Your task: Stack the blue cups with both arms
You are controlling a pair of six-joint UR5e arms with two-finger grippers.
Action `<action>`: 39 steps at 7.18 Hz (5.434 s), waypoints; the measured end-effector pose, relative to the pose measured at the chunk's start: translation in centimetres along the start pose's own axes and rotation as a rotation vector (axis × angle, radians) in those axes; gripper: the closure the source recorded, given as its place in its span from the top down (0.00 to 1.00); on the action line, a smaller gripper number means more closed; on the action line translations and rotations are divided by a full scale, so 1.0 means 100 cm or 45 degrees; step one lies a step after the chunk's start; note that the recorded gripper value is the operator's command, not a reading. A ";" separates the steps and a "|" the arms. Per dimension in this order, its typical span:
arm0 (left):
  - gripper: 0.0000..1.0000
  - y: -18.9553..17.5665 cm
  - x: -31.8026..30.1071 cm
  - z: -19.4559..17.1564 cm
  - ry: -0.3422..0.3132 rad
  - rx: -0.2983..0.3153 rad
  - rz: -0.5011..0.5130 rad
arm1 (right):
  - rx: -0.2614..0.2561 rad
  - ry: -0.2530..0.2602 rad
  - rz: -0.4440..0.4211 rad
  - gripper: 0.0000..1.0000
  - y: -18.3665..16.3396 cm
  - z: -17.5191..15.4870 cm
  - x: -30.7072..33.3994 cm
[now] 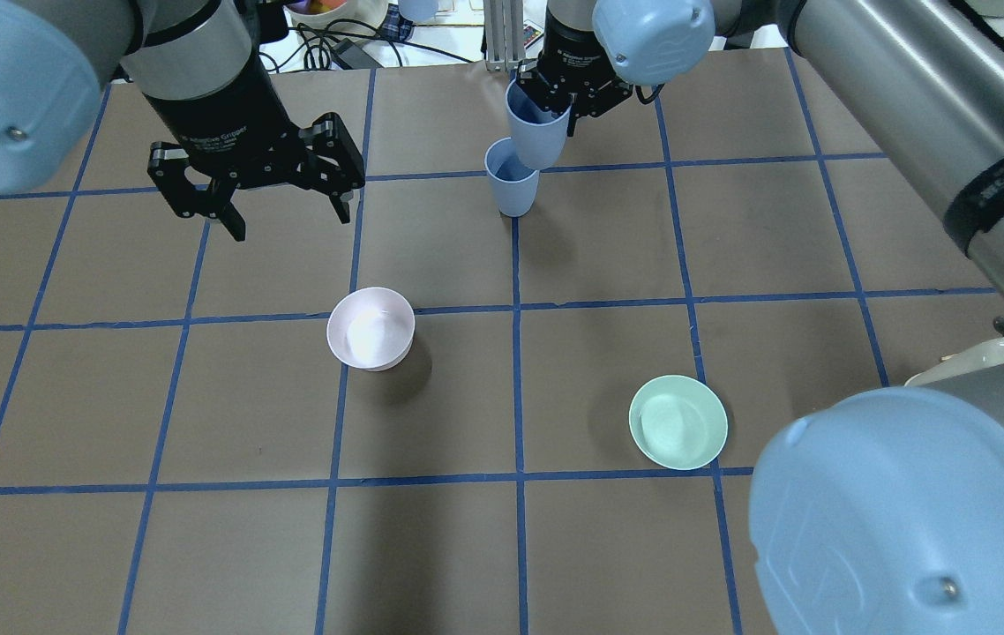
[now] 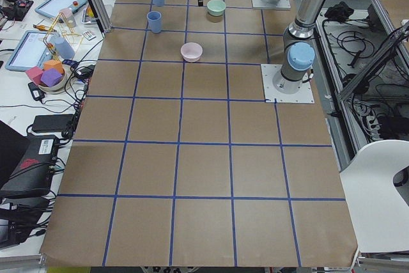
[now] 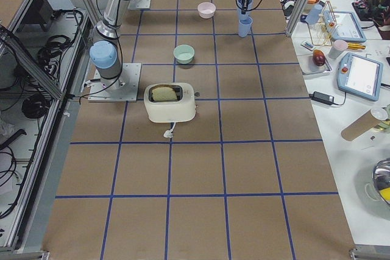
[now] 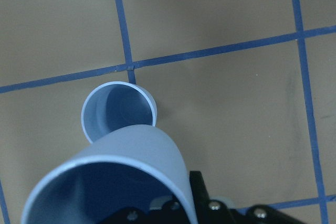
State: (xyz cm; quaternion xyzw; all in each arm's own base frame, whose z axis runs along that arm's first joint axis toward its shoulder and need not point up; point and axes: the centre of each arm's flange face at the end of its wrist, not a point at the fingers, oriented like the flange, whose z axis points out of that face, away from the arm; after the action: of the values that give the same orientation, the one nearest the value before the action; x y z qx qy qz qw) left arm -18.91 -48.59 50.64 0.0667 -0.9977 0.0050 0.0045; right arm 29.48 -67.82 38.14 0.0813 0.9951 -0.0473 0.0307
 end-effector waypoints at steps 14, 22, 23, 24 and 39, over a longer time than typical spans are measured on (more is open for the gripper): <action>1.00 -0.009 -0.011 -0.001 -0.002 0.085 0.142 | 0.008 0.030 0.038 1.00 -0.015 0.053 -0.033; 1.00 -0.010 -0.016 -0.002 -0.004 0.083 0.183 | -0.025 0.047 0.082 1.00 -0.013 -0.042 0.031; 1.00 -0.010 -0.016 -0.002 -0.005 0.082 0.183 | -0.057 0.063 0.058 1.00 -0.004 -0.075 0.058; 1.00 -0.010 -0.016 -0.002 -0.006 0.082 0.183 | -0.090 0.079 0.027 1.00 0.010 -0.101 0.080; 1.00 -0.009 -0.016 -0.002 -0.009 0.079 0.185 | -0.200 0.178 -0.120 1.00 0.124 -0.138 0.163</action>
State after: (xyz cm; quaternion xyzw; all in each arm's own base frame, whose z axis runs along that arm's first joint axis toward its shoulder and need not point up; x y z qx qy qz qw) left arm -17.24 -49.31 50.82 -0.0056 -0.9993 0.0359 -0.0014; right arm 14.78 -51.66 49.63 0.0350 0.9982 0.0352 -0.0347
